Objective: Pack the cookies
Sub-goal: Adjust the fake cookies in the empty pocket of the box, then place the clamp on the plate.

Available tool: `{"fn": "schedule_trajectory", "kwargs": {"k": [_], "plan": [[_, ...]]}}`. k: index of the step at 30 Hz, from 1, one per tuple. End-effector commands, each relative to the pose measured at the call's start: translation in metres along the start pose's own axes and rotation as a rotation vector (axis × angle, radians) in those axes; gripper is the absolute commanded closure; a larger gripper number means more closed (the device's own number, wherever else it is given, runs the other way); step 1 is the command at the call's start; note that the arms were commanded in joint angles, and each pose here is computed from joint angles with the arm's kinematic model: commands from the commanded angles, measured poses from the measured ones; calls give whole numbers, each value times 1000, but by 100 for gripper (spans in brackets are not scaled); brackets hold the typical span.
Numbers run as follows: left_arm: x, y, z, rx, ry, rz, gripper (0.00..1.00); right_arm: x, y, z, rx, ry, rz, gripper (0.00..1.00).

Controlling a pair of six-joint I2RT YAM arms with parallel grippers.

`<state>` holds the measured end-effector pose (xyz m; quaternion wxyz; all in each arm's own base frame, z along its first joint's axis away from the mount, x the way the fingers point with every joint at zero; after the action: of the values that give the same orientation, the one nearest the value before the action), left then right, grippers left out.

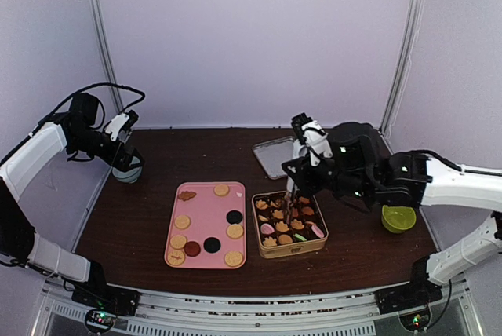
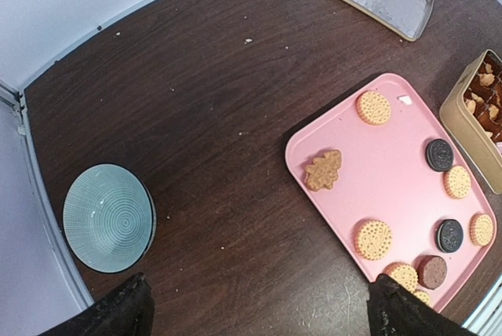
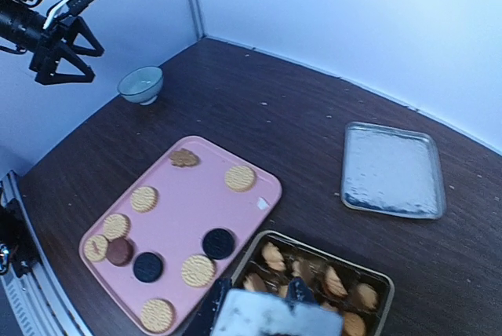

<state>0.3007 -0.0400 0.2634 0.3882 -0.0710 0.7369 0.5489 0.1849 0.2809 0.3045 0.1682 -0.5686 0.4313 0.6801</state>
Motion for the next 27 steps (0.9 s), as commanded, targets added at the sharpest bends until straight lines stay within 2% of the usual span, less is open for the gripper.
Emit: {"fn": "schedule_trajectory", "kwargs": {"k": [1, 4, 9, 12, 15, 20, 27], "plan": [[-6, 6, 1, -17, -17, -1, 2, -39, -55, 62, -252, -12, 13, 81], [-4, 7, -1, -15, -17, 6, 2, -39, -98, 97, -312, 35, 161, 84], [-1, 4, 2, -7, 2, 29, 2, -26, -150, 132, -363, 31, 279, 85], [0, 1, 3, 6, 9, 43, 2, -12, -178, 145, -362, 30, 353, 83], [1, 1, 2, 15, 6, 41, 2, 10, -207, 154, -346, 20, 415, 76], [1, 3, 1, 12, -4, 38, 2, 28, -235, 155, -331, -56, 423, 60], [3, 0, 2, 11, 1, 49, 2, 28, -267, 131, -308, -202, 381, 55]]}}
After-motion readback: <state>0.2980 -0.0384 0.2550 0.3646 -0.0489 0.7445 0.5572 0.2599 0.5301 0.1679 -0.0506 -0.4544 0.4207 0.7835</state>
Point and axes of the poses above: each gripper's point midway between its finger pads, its own y axis back along the fingers, its own z axis along the line the jaws close on, x = y × z, the point moved 7 cm from there along y, back along the fingers, and after that the axes turned 6 degrees about y, right-handed, at the moved point
